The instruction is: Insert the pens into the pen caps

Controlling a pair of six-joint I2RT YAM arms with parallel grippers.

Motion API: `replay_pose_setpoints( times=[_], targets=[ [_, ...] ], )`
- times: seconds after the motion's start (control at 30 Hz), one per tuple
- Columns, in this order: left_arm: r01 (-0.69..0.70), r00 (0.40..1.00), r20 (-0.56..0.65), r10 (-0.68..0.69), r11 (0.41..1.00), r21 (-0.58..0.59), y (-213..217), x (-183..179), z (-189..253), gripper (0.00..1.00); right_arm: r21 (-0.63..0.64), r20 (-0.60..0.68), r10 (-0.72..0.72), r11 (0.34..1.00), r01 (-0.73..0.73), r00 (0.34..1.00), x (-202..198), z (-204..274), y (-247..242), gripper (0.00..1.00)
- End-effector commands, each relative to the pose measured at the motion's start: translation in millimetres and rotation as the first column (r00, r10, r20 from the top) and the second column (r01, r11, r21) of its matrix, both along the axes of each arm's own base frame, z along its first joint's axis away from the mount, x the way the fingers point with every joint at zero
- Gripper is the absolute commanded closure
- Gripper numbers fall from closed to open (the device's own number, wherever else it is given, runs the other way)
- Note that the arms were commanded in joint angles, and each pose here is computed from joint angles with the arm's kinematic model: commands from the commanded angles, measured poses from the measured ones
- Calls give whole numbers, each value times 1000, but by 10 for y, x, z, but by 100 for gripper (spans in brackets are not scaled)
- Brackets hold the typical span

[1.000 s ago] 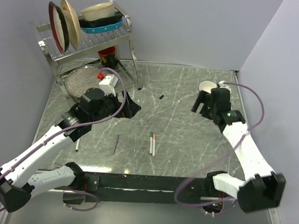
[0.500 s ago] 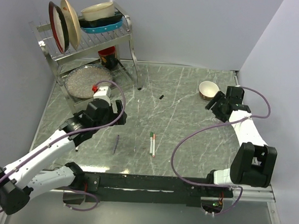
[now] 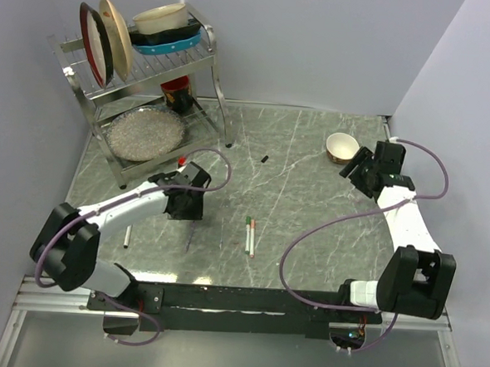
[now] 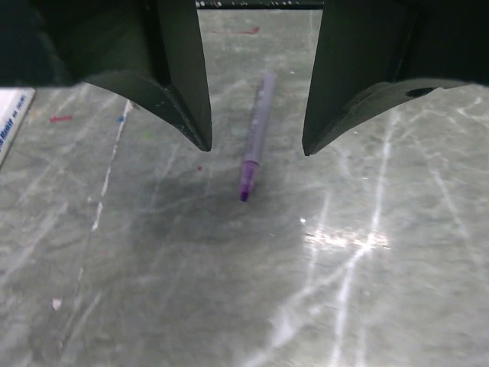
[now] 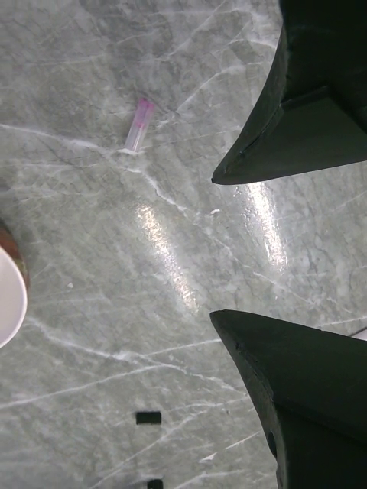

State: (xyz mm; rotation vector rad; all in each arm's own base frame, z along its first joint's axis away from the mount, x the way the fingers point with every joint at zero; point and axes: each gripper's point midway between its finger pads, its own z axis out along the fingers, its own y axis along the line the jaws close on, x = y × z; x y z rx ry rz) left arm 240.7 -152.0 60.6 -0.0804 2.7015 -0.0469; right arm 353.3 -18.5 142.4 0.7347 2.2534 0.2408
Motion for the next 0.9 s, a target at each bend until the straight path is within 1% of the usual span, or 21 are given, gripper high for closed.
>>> replay_pose_setpoints(
  times=[0.0, 0.1, 0.17, 0.23, 0.27, 0.3, 0.37, 0.43, 0.53, 0.57, 0.63, 0.7, 0.73, 0.77, 0.8, 0.87],
  targets=[
    [22, 995, -101, -26, 999, -37, -129, -88, -45, 45, 0, 99, 20, 1000, -20, 995, 11, 244, 21, 27],
    [19, 988, -152, -18, 1000, 3, -78, -146, -154, 49, 11, 123, 30, 999, -31, 992, -8, 306, 58, 27],
    [21, 983, -180, -20, 1000, 4, -73, -201, -200, 52, 13, 129, 38, 999, -40, 991, -17, 338, 74, 27],
    [18, 979, -203, -16, 1000, 10, -65, -239, -258, 53, 16, 133, 45, 999, -47, 990, -27, 354, 88, 27],
    [21, 976, -216, -18, 1000, 12, -53, -274, -299, 58, 18, 140, 46, 999, -49, 989, -38, 368, 96, 27],
    [21, 972, -235, -18, 1000, 10, -53, -313, -343, 60, 20, 146, 47, 999, -51, 988, -35, 377, 101, 27],
    [18, 968, -251, -12, 1000, 21, -34, -342, -429, 62, 28, 156, 55, 998, -60, 986, -37, 389, 133, 27],
    [28, 965, -260, -28, 1000, -3, -76, -359, -501, 62, 33, 160, 56, 998, -62, 985, -40, 394, 136, 27],
    [28, 955, -294, -28, 1000, -3, -89, -403, -609, 70, 36, 159, 60, 997, -66, 985, -51, 389, 142, 27],
    [29, 954, -299, -32, 999, -13, -112, -403, -647, 75, 37, 161, 69, 996, -76, 984, -64, 394, 164, 27],
    [28, 949, -314, -38, 999, -35, -143, -445, -686, 80, 49, 155, 65, 996, -73, 986, -84, 385, 179, 27],
    [25, 952, -303, -41, 998, -57, -189, -416, -682, 87, 68, 163, 71, 994, -83, 984, -102, 435, 219, 27],
    [23, 955, -292, -41, 998, -65, -213, -385, -654, 95, 93, 173, 76, 991, -93, 982, -105, 463, 279, 27],
    [25, 962, -270, -45, 996, -80, -238, -349, -587, 98, 109, 194, 87, 988, -110, 977, -105, 513, 332, 27],
    [29, 967, -250, -52, 995, -94, -264, -312, -536, 99, 148, 207, 120, 977, -152, 971, -120, 548, 449, 27],
    [58, 978, -186, -91, 983, -172, -405, -217, -290, 99, 207, 239, 163, 955, -214, 957, -142, 630, 673, 27]
  ],
)
